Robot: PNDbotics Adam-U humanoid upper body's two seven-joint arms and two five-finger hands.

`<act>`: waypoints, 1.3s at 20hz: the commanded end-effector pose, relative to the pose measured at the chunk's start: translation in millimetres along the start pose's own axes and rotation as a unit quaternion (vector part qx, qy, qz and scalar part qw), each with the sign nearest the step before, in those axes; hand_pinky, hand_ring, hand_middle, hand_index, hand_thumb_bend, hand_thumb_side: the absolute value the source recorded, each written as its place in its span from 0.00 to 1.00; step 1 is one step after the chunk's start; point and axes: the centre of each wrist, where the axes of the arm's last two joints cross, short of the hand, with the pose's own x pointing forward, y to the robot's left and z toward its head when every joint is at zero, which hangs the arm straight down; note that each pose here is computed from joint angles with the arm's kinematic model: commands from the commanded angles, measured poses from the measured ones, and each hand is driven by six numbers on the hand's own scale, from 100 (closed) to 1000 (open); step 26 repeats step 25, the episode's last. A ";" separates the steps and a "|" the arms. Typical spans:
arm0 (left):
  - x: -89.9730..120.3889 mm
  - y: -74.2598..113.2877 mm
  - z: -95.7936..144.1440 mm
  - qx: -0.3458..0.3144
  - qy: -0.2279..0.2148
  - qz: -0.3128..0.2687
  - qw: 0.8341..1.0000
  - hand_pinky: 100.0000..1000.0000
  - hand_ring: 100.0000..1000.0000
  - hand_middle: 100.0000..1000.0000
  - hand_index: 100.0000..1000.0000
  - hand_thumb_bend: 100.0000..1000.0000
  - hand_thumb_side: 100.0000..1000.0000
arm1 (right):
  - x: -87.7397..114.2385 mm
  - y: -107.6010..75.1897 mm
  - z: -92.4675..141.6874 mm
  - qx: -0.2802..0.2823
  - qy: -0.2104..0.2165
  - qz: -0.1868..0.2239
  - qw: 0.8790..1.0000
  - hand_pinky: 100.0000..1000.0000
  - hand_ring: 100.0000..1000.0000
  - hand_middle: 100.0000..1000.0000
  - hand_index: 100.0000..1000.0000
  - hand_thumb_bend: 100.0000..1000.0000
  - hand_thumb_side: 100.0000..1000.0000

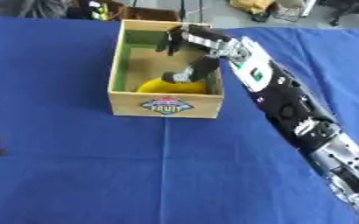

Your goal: Pick up objects on the table and place them in the box.

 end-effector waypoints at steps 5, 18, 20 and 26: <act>6.6 9.7 3.4 0.023 -0.005 -0.016 1.000 0.62 0.67 0.58 0.67 0.19 1.00 | 30.0 -43.2 52.0 -0.176 -0.018 -0.142 0.974 0.61 0.56 0.64 0.75 0.02 0.56; 8.5 16.4 7.4 0.048 -0.007 -0.024 0.999 0.62 0.68 0.58 0.67 0.19 1.00 | 55.5 18.9 173.7 -0.349 0.065 -0.312 0.881 0.61 0.58 0.66 0.77 0.00 0.73; 8.3 16.1 7.2 0.049 -0.008 -0.023 0.999 0.62 0.68 0.58 0.67 0.19 1.00 | 57.0 31.2 180.9 -0.366 0.077 -0.323 0.869 0.60 0.57 0.65 0.77 0.00 0.73; 7.0 15.6 7.9 0.050 -0.006 -0.021 0.998 0.62 0.68 0.58 0.67 0.18 1.00 | 60.0 59.2 191.3 -0.392 0.105 -0.351 0.844 0.59 0.56 0.63 0.76 0.00 0.72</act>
